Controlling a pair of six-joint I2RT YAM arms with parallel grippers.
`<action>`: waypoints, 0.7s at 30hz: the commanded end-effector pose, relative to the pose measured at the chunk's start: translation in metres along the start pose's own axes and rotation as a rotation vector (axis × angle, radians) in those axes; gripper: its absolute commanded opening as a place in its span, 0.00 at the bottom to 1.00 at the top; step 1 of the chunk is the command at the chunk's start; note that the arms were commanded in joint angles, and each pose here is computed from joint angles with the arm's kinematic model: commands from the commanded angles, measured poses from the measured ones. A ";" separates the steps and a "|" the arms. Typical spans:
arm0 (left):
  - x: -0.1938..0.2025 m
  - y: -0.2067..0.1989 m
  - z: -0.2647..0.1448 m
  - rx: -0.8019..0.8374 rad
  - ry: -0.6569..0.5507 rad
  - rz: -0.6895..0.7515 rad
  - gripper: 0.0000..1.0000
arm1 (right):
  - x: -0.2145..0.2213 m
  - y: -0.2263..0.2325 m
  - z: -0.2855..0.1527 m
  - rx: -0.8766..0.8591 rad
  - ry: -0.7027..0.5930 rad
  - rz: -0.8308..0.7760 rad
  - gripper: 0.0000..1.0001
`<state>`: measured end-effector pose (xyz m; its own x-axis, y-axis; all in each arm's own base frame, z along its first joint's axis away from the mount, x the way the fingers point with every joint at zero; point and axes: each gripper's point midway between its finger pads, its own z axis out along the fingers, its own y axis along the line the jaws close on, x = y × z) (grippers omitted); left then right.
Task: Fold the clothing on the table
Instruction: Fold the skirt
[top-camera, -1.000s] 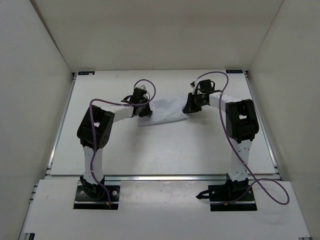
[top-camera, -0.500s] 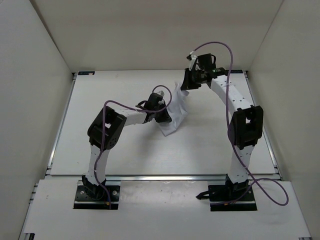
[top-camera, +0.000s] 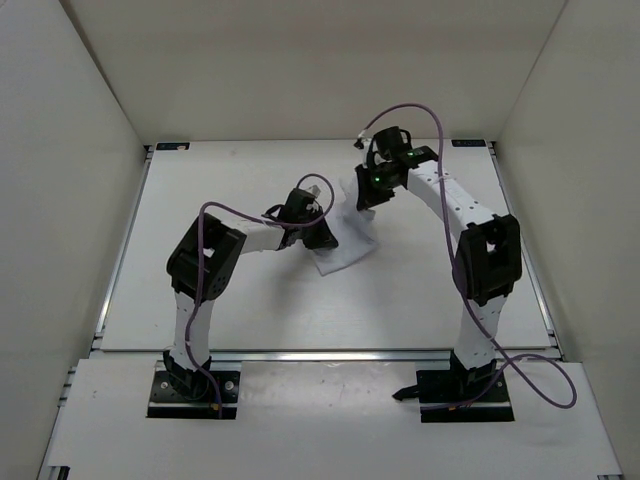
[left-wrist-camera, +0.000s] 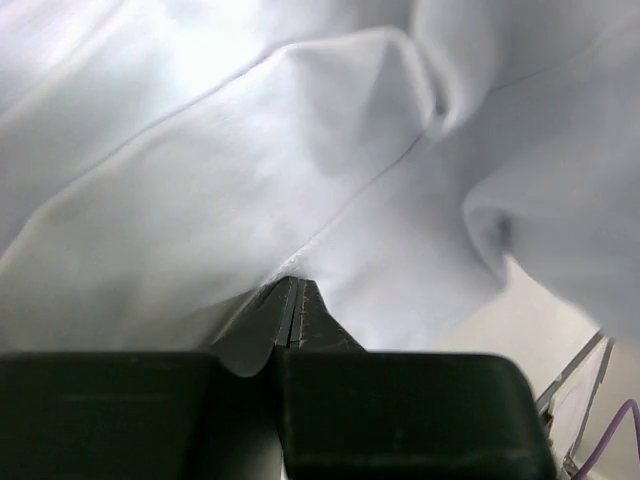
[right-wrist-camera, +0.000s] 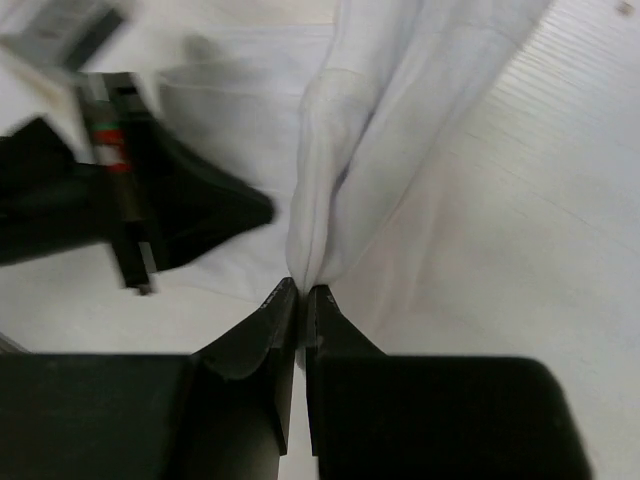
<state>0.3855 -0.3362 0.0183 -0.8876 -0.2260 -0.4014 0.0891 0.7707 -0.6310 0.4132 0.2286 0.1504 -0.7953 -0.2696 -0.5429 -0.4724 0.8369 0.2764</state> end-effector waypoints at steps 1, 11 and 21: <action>0.021 0.053 -0.027 -0.171 0.074 -0.016 0.00 | -0.016 -0.032 -0.047 0.066 -0.114 0.026 0.00; 0.038 0.078 -0.071 -0.233 0.090 -0.038 0.00 | 0.039 -0.056 -0.066 0.034 -0.112 0.131 0.00; -0.028 -0.020 -0.084 -0.034 -0.029 -0.002 0.00 | 0.126 -0.018 -0.047 -0.140 -0.080 0.295 0.00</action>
<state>0.3555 -0.2694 0.0520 -0.9015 -0.2453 -0.3566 -0.0053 0.8301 -0.5576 0.3025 0.1435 0.0999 -0.9033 -0.0429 -0.4269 -0.2596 0.8468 0.4642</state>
